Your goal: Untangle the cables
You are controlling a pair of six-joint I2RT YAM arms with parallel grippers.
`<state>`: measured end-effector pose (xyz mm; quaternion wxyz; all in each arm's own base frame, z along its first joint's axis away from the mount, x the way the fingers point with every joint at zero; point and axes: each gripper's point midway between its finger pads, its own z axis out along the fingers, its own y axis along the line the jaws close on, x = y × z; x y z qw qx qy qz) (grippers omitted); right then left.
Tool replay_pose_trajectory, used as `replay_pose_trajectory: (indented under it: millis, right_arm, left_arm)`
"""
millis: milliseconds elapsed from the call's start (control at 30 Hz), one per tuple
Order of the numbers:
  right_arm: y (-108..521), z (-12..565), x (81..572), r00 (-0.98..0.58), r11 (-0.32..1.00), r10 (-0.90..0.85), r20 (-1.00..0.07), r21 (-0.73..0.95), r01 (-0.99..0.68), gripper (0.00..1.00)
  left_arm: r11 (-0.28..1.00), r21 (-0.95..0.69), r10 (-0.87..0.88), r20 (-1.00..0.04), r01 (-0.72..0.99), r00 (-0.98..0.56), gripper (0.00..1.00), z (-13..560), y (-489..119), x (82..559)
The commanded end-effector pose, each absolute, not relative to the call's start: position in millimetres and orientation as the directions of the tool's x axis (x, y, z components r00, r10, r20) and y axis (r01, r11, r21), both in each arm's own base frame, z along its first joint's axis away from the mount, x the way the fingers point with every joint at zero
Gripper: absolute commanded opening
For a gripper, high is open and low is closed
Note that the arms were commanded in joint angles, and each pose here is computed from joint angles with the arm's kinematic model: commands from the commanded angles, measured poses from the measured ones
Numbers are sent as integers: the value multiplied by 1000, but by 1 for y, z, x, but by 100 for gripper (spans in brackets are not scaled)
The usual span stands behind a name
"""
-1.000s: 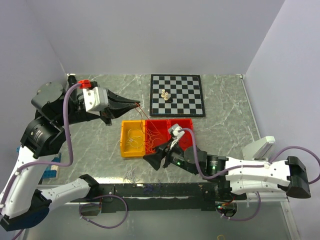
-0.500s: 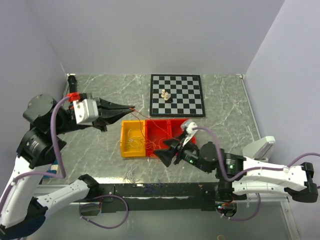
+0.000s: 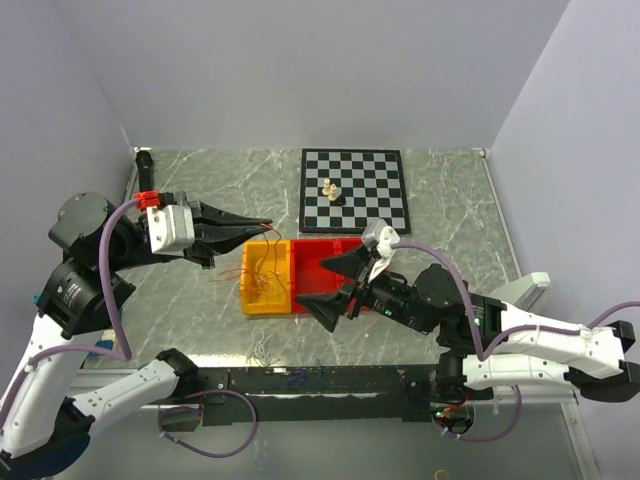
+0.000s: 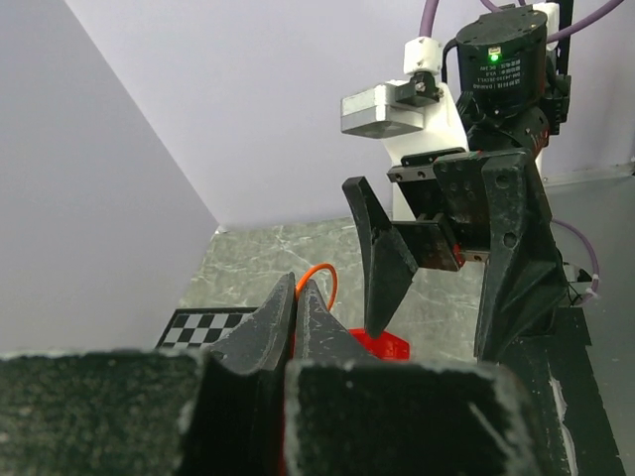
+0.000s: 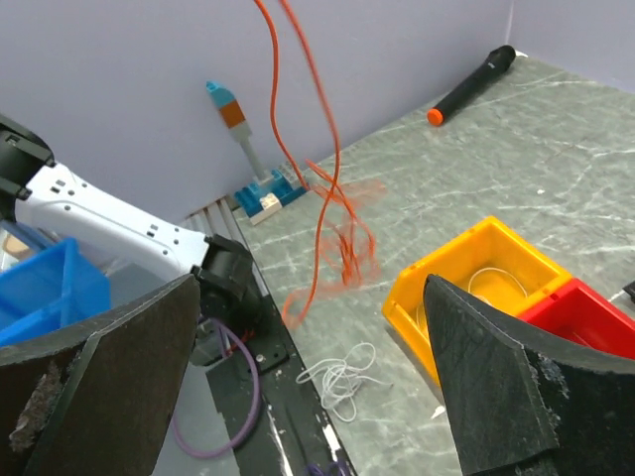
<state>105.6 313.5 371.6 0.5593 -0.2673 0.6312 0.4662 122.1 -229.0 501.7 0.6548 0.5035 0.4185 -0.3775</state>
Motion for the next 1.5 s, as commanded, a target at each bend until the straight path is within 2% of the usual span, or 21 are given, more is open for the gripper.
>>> replay_pose_trajectory:
  millis: [0,167,333,633,933,1167,1267,1333,1467]
  right_arm:
    - [295,386,103,-193,419,209,-959,267,-868,99]
    - [282,345,112,-255,493,187,-949,315,-811,88]
    - [275,329,122,-288,542,184,-940,341,-768,71]
    - [288,338,125,-286,495,192,-939,344,-797,71]
    - [328,324,111,-310,381,86,-947,319,-868,64]
    - [339,332,107,-328,323,155,-932,361,-875,65]
    - [341,340,116,-306,344,206,-929,362,-866,65]
    - [343,342,126,-297,380,239,-925,371,-848,62]
    - [352,346,144,-277,434,277,-920,378,-818,48]
  left_arm:
    - [217,395,-107,-899,893,424,1,523,-223,114]
    - [235,441,-117,-872,866,475,1,546,-217,108]
    - [233,457,-126,-861,858,493,1,558,-214,101]
    - [242,469,-145,-848,850,509,1,571,-213,102]
    - [256,479,-156,-837,840,525,1,581,-210,100]
    - [266,478,-159,-835,837,527,1,584,-209,102]
    - [265,470,-160,-839,842,520,1,584,-210,104]
    - [269,465,-162,-842,844,515,1,586,-210,107]
    - [273,453,-173,-845,849,506,1,590,-209,108]
